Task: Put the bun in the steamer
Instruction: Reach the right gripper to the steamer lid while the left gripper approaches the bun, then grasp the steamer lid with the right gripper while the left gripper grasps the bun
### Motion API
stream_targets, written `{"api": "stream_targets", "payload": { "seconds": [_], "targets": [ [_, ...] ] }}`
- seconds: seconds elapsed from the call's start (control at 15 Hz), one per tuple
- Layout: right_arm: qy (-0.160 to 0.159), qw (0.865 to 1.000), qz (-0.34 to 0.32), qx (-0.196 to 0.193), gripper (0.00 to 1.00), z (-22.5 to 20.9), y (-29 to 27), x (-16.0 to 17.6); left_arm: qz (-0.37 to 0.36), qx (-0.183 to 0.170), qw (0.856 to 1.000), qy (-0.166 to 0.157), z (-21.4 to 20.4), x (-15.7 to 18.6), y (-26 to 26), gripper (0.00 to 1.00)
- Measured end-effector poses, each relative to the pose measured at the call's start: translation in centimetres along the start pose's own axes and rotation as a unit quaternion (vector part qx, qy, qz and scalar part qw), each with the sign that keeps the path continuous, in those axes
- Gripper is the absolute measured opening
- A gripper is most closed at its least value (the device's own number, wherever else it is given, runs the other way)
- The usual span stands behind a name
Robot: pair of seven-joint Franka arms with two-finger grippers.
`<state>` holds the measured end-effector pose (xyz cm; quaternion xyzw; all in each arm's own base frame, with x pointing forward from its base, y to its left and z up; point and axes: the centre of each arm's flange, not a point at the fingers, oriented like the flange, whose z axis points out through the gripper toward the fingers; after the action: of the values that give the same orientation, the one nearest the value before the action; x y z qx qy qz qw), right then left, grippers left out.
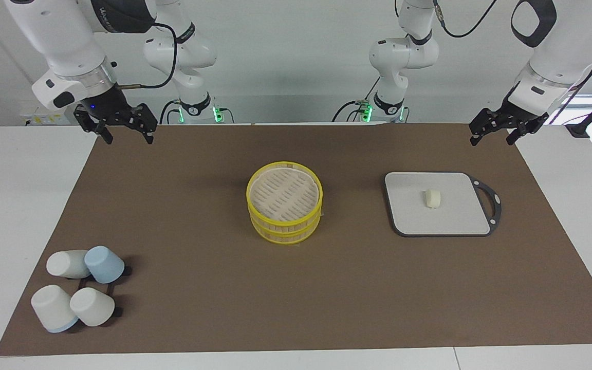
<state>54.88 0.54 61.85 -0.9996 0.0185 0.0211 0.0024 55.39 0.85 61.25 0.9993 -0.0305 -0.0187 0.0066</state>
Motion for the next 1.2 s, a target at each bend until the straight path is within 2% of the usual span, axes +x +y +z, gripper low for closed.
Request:
{"api": "stream_targets", "payload": {
  "seconds": [0.33, 0.47, 0.6, 0.8, 0.93, 1.07, 1.2],
  "targets": [
    [0.011, 1.000, -0.001, 0.002, 1.00, -0.2, -0.1, 0.2, 0.000, 0.000, 1.000, 0.000, 0.0, 0.0, 0.0, 1.00],
    [0.006, 1.000, -0.015, 0.018, 1.00, 0.2, -2.0, 0.3, 0.000, 0.000, 1.000, 0.000, 0.0, 0.0, 0.0, 1.00],
    [-0.004, 0.999, -0.043, 0.022, 1.00, 1.0, -8.0, 0.4, 0.000, 0.000, 1.000, 0.000, 0.0, 0.0, 0.0, 1.00],
    [-0.019, 0.999, -0.028, 0.011, 1.00, 3.2, -21.2, 1.2, 0.001, 0.000, 1.000, 0.000, 0.2, 0.0, 0.1, 1.00],
    [-0.021, 0.999, -0.025, -0.001, 1.00, 6.4, -29.5, 1.5, 0.001, 0.000, 1.000, 0.009, 1.8, -0.2, 0.1, 1.00],
    [-0.006, 1.000, -0.015, 0.001, 1.00, 9.7, -35.8, 1.5, 0.000, 0.001, 1.000, 0.023, 6.0, -1.1, 0.0, 1.00],
    [0.007, 1.000, -0.016, 0.005, 1.00, 12.8, -40.1, 1.1, 0.003, 0.001, 1.000, 0.031, 12.2, -2.4, 0.2, 1.00]
  ]
}}
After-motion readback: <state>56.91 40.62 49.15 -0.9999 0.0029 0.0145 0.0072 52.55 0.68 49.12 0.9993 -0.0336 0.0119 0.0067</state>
